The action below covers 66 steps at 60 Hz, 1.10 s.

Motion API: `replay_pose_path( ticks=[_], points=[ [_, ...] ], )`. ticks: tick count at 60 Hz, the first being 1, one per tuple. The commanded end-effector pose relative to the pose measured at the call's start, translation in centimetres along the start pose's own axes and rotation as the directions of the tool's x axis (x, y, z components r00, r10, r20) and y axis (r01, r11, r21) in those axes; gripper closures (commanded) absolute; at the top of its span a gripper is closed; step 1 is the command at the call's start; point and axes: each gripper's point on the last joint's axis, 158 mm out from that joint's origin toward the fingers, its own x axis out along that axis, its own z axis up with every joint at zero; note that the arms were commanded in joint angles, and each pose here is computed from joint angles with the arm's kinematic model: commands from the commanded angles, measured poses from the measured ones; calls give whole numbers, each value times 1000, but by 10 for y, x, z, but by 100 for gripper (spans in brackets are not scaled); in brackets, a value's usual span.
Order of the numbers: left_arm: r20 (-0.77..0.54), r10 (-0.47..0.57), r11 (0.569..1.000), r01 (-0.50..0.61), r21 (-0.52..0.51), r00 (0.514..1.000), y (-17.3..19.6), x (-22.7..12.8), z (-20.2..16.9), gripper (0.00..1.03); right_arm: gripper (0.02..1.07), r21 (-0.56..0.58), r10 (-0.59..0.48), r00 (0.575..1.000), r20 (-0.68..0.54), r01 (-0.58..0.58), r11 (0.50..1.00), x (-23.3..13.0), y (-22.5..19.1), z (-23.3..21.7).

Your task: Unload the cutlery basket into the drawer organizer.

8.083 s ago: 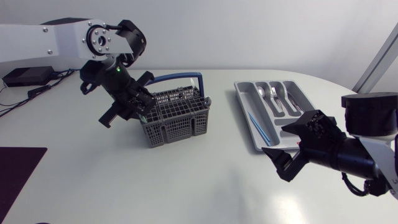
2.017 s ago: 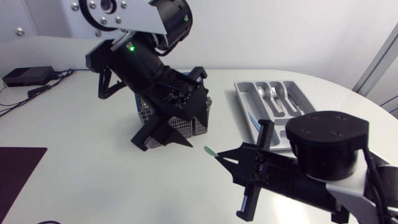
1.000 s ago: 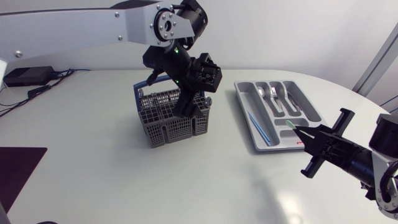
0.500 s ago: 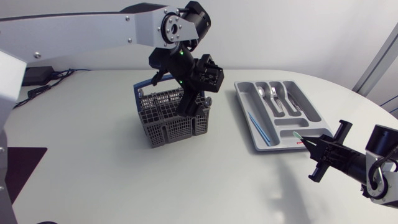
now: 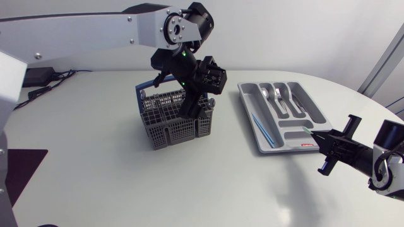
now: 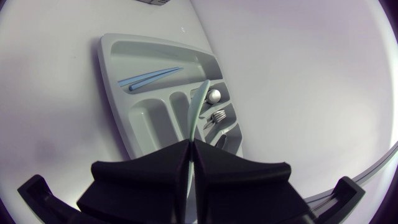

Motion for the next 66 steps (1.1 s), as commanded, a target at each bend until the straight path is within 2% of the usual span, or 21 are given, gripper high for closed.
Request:
replay_pose_path(
  ticks=[1,13,25,27,29,34,41,54,66],
  points=[
    [-1,-10,1000,10,-24,1000,-7,-8,0,4,101,-41,-25,1000,14,25,999,2,-11,1],
    [0,-5,999,5,-46,1000,-10,-16,-1,4,101,-45,-25,1000,19,25,999,11,-12,0],
    [-1,-1,998,1,-68,1000,-18,-26,-1,4,100,-45,25,1000,-16,-26,999,32,1,-21],
    [0,-3,997,3,-73,1000,-20,-28,0,4,97,-49,30,999,-27,-32,998,35,3,-25],
    [-1,-3,997,3,-78,1000,-21,-30,-1,4,89,-44,36,999,-35,-37,998,36,5,-28],
    [-5,-4,995,4,-99,1000,-27,-35,-4,4,50,-50,50,997,-51,-53,997,34,12,-31],
    [-10,-8,992,7,-123,1000,-35,-41,-10,4,18,-50,59,996,-68,-63,997,31,18,-33],
    [-25,-4,984,-1,-180,1000,-42,-47,-25,4,11,-65,35,997,-63,-39,997,22,12,-22],
    [-32,-8,980,1,-198,999,-53,-51,-33,4,11,-83,35,997,-68,-40,996,22,10,-19]
  ],
)
